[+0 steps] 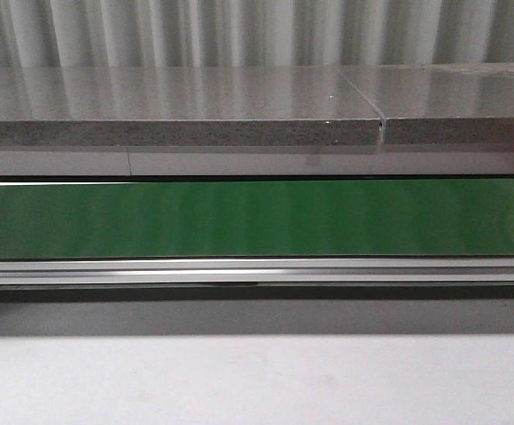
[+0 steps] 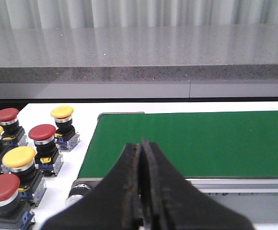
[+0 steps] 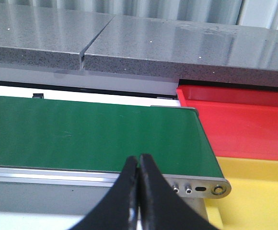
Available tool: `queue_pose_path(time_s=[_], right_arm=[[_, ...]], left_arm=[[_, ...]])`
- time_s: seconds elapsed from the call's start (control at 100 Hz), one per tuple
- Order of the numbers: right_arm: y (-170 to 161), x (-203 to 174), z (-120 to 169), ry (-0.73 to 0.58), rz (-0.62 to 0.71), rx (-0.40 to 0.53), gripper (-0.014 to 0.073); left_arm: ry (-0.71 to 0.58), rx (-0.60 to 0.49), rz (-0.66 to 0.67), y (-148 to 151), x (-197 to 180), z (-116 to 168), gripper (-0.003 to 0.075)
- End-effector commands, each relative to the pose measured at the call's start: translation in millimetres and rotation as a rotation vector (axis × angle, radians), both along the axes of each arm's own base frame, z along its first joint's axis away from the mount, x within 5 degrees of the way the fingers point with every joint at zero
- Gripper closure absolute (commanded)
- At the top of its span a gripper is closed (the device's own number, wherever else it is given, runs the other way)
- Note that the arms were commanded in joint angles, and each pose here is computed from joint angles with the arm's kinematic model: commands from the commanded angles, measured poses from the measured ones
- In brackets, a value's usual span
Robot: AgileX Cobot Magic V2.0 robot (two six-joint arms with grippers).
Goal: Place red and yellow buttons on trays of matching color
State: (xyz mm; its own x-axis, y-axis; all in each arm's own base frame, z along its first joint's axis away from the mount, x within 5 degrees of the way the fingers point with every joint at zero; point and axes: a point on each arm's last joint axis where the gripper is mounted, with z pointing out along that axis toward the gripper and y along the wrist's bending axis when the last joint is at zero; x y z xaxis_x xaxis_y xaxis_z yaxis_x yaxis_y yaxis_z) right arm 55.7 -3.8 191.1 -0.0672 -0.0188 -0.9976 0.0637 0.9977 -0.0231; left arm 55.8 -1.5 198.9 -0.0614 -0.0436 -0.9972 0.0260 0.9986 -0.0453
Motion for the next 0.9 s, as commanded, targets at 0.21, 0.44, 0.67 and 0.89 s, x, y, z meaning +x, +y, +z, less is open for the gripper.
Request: queue_pose_path(time_s=[0.21,0.44,0.67,0.89], right_arm=[[0.3,-0.4,9.2,-0.083,0.003,-0.014,0.0660],[0.3,-0.4,9.2,-0.083,0.003,-0.014,0.0660],[0.3,-0.4,9.2,-0.083,0.003,-0.014,0.0660],[0.3,-0.4,9.2,-0.083,0.003,-0.014,0.0660]], left_arm=[[-0.067,-0.016,-0.002,-0.2,-0.5,-6.1,0.0740],[-0.067,-0.016,-0.002,-0.2,-0.5,-6.1,0.0740],[-0.065,-0.016,-0.002,-0.2,-0.5,-6.2,0.0740],[-0.063,-0.016,-0.002,-0.1,-1.1,-3.1,0.0740]])
